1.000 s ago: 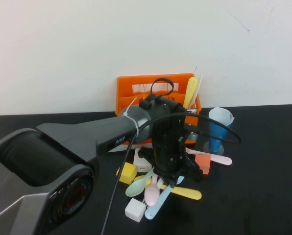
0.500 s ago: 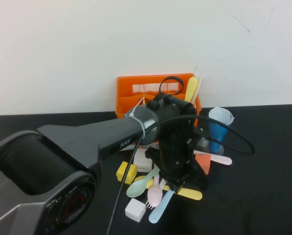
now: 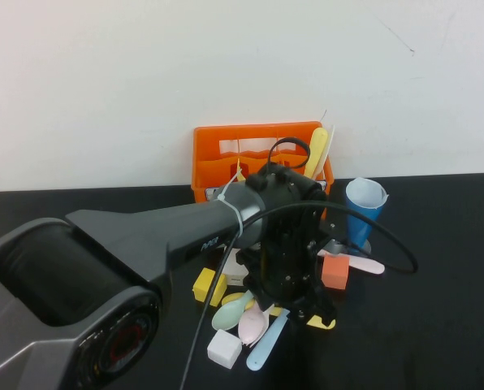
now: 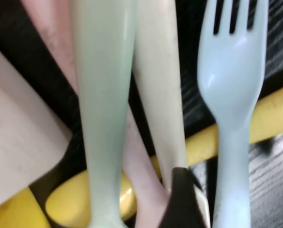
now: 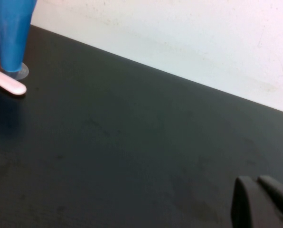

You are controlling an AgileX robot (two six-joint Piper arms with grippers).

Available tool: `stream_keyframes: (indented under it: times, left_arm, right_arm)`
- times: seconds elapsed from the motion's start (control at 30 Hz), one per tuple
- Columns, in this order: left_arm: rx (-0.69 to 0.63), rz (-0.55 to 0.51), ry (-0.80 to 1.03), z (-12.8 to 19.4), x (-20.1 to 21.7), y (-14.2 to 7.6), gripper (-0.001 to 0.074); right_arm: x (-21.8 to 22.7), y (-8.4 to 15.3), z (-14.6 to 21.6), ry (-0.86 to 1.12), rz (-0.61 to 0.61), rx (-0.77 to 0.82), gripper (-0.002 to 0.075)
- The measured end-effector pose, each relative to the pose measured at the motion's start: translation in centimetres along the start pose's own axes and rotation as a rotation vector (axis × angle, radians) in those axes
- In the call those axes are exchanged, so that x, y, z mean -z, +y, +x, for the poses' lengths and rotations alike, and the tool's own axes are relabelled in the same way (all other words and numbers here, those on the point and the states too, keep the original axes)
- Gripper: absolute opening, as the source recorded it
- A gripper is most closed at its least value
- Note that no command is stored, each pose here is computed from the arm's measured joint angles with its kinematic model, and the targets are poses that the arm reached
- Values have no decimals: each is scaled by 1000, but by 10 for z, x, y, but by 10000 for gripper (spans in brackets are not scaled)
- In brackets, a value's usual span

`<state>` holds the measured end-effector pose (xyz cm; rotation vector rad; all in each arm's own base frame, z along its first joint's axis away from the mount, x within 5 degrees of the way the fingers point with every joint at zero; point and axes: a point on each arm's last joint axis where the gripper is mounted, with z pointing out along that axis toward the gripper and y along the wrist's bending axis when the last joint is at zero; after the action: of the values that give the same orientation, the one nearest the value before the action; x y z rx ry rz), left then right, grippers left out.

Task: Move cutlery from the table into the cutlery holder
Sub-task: Pick up the fork

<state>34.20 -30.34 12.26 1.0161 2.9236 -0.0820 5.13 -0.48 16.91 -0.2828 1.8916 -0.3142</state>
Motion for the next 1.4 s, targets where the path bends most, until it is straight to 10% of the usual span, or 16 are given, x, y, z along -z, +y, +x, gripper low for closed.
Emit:
stream_keyframes:
  times: [0.7,0.93,1.1,1.4]
  left_arm:
    - [26,39,28,1,-16,-4,337]
    - [26,39,28,1,-16,-4,119]
    - [22,39,25,1,-15,-6,120]
    - [-38,20,-218,-3,69,-15,120]
  right_arm:
    - [0,0,0,0,0,2,-3]
    - [0,0,0,0,0,2,-3]
    - [0,0,0,0,0,2,-3]
    - [0,0,0,0,0,2,-3]
